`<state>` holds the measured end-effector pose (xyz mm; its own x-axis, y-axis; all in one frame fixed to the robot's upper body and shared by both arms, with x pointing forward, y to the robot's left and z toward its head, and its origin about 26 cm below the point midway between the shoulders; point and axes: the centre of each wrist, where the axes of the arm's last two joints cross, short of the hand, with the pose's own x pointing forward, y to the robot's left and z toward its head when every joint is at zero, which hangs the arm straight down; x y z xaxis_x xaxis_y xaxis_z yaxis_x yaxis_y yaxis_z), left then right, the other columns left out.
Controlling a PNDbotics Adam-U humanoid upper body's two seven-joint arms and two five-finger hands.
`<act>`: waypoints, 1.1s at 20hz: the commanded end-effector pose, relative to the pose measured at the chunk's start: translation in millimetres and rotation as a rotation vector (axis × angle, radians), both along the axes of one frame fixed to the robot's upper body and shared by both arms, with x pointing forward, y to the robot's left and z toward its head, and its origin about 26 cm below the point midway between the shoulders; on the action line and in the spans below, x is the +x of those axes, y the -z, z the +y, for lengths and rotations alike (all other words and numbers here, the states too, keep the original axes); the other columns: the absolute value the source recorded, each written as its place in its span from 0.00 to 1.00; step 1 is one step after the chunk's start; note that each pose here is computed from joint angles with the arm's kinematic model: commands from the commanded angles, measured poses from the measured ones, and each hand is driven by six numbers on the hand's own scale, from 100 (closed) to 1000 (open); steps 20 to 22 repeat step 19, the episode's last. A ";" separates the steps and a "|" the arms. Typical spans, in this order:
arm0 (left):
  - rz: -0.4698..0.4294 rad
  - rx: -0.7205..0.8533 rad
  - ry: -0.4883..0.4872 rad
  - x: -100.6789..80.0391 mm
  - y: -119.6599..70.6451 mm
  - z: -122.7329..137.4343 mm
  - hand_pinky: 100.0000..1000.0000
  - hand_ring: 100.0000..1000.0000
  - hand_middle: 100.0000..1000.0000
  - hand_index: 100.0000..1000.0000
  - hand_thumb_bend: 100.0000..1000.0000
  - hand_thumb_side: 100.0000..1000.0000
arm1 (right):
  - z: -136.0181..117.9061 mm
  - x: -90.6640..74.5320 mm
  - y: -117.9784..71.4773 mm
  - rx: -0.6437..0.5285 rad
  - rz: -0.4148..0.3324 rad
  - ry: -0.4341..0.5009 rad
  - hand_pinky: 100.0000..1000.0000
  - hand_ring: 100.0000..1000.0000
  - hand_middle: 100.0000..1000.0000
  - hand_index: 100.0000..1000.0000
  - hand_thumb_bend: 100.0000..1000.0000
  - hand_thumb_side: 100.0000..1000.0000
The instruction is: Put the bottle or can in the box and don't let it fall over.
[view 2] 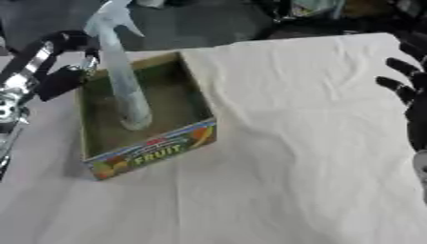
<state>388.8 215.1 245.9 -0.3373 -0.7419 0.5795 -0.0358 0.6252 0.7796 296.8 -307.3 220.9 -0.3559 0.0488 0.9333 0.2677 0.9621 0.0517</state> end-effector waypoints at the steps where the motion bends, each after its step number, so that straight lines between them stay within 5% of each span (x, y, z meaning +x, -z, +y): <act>1: -0.047 -0.011 -0.012 -11.3 -16.7 16.8 1.00 0.87 0.78 0.89 0.00 0.58 | -5.6 -4.9 -11.6 -0.041 -0.044 0.021 0.76 0.88 0.90 0.91 0.00 1.00; 4: -0.088 -0.060 -0.035 -24.8 -20.8 31.7 1.00 0.73 0.72 0.84 0.00 0.55 | -7.4 -5.5 -11.2 -0.044 -0.046 0.030 0.76 0.88 0.90 0.91 0.00 1.00; 9: -0.150 -0.133 -0.030 -49.9 -26.5 43.0 1.00 0.76 0.69 0.83 0.00 0.51 | -7.3 -5.4 -11.4 -0.041 -0.048 0.027 0.76 0.88 0.90 0.91 0.00 1.00; 10: -0.157 -0.145 -0.030 -54.5 -27.0 45.4 1.00 0.76 0.70 0.84 0.00 0.66 | -7.4 -5.4 -11.6 -0.041 -0.050 0.026 0.76 0.88 0.90 0.91 0.00 1.00; 11: -0.162 -0.162 -0.038 -58.5 -27.4 48.6 1.00 0.76 0.69 0.86 0.00 0.51 | -7.8 -5.5 -11.8 -0.041 -0.052 0.028 0.76 0.88 0.90 0.91 0.00 1.00; 13: -0.175 -0.210 -0.069 -67.3 -28.9 56.4 1.00 0.69 0.67 0.86 0.00 0.58 | -9.5 -6.0 -12.6 -0.045 -0.057 0.034 0.76 0.88 0.90 0.91 0.00 1.00; 22: -0.257 -0.368 -0.162 -87.1 -22.5 87.5 1.00 0.68 0.59 0.80 0.00 0.53 | -10.5 -5.9 -15.5 -0.046 -0.067 0.035 0.76 0.88 0.90 0.91 0.00 1.00</act>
